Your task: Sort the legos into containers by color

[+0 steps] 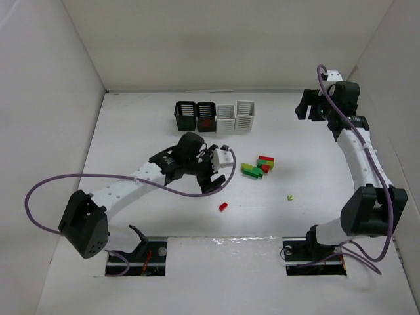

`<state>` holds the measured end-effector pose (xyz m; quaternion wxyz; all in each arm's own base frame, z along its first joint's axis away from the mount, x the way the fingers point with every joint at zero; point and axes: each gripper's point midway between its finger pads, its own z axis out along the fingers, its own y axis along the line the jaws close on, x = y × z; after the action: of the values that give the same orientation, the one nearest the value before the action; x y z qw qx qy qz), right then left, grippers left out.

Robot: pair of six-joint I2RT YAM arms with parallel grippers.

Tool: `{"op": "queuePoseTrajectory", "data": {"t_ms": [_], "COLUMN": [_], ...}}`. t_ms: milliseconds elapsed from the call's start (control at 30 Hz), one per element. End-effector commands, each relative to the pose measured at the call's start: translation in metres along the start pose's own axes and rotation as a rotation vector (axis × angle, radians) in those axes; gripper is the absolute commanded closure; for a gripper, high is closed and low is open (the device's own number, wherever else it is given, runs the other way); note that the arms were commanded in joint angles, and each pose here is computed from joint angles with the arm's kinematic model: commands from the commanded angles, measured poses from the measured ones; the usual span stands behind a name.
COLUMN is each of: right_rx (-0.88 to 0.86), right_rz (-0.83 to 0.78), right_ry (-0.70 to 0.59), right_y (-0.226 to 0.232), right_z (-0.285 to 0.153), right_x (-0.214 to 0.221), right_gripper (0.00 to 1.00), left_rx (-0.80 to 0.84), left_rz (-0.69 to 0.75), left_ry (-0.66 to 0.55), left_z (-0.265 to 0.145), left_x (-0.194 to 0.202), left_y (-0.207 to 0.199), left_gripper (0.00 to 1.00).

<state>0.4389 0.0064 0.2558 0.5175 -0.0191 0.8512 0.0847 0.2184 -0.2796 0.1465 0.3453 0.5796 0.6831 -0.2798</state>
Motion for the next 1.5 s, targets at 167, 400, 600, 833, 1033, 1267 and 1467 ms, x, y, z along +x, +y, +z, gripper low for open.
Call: {"op": "queuePoseTrajectory", "data": {"t_ms": [167,400,600,833,1033,1267,1467], "right_rx": [-0.069,-0.051,-0.07,-0.084,-0.092,-0.095,-0.075], "right_rz": [-0.007,-0.012,-0.014,-0.015,-0.034,-0.029,-0.03], "right_ry": [-0.096,-0.133,-0.156,-0.185,-0.207,-0.201,-0.2], "right_y": [0.014,0.009,0.009,0.012,0.017,0.021,0.016], "right_z": [-0.052,-0.08,-0.084,-0.092,-0.103,-0.116,-0.122], "right_x": [-0.024,-0.013,-0.01,-0.012,-0.014,-0.008,-0.004], "right_gripper": [0.21,0.2,0.2,0.2,0.19,0.19,0.19], "left_rx": [0.053,-0.08,-0.127,-0.143,-0.137,-0.192,-0.232], "left_rz": [-0.192,-0.466,-0.521,-0.513,-0.58,-0.588,-0.571], "left_ry": [0.027,0.166,0.264,0.32,0.399,0.434,0.468], "left_z": [0.037,0.043,0.041,0.056,0.065,0.084,0.082], "left_x": [-0.015,0.028,0.052,0.051,0.059,0.062,0.074], "left_y": [-0.069,-0.073,-0.079,-0.075,-0.082,-0.071,-0.066], "left_gripper": [0.26,0.26,0.32,0.36,0.47,0.49,0.49]}}
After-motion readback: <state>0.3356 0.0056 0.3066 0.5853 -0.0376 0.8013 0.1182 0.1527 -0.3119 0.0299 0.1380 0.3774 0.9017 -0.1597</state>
